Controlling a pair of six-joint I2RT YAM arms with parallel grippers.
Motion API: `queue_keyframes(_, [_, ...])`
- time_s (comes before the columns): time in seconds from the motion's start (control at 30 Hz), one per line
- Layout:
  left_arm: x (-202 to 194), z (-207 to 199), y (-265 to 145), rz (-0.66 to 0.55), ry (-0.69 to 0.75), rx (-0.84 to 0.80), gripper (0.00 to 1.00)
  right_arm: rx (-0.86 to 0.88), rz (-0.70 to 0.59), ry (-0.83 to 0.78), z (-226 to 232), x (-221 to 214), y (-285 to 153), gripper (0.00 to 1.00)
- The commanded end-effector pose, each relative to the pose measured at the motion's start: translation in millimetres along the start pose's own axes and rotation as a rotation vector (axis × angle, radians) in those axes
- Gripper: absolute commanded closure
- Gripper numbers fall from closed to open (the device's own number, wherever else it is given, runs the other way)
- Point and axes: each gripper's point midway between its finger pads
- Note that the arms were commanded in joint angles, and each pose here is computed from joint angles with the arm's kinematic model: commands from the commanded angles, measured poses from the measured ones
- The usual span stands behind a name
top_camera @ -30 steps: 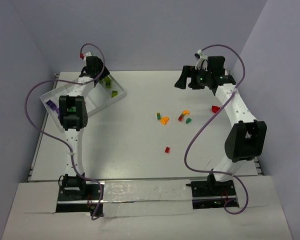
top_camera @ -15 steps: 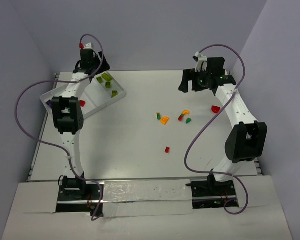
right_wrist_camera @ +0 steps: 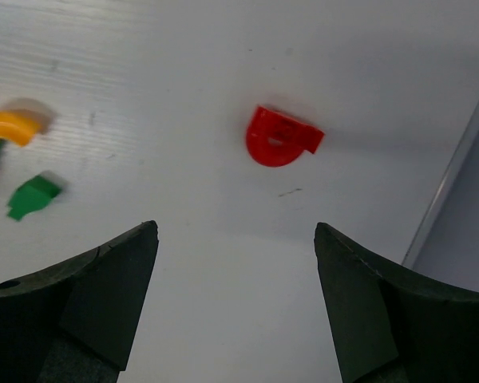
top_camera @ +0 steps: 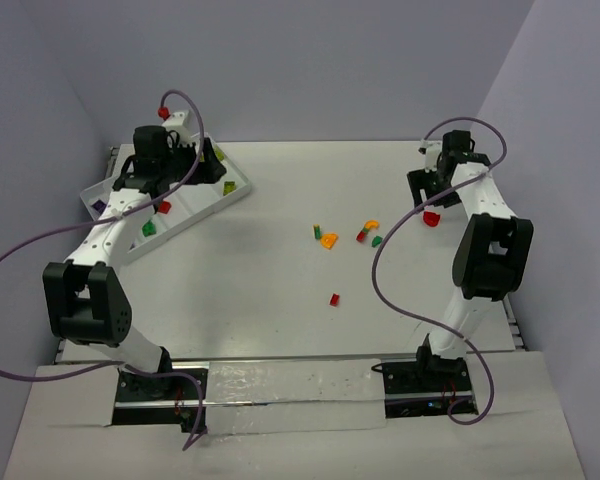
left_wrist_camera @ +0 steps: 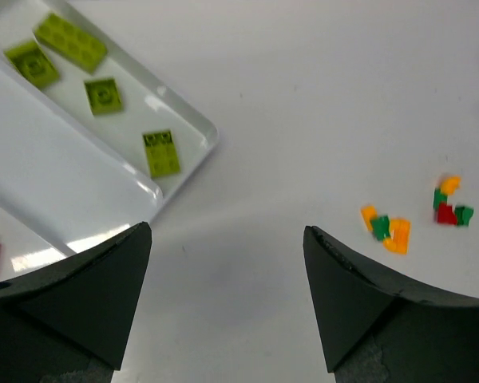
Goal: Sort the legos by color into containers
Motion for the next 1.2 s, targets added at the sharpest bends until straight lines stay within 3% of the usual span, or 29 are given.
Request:
queue_keyframes(0.0, [-14.6,-16.2,-8.0,0.041,0.009,-0.101,0.14,-0.102,0.020,-0.087,-30.8,6.2,1.5,0.12])
queue_keyframes(0.23, [-24.5,-21.0,0.5,0.128,-0.012,-0.145,0.14,-0.113,0.072,-0.149,-42.5,3.4,35.4,0.01])
queue_keyframes(0.53, [-18.4,-24.6,-2.8,0.115,-0.009,-0.155,0.14,-0.087,0.137,-0.141,-51.3,-10.1,67.2,0.00])
queue_keyframes(0.97, [-10.8,-26.9,-0.6,0.111,-0.026,-0.160,0.14,-0.132,0.173,0.126,-54.4,-15.1,86.3,0.04])
queue_keyframes(1.17, [-9.4,-26.2,1.3,0.115,-0.031,-0.156,0.14,-0.127,0.184,0.233,-55.3,-9.3,91.6,0.16])
Point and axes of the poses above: each gripper's point midway between its finger pads, its own y axis out along the fingers, its own z axis along the line the jaws close on, x = y × z, and after that the axes turned 1 degree about -y, right-handed
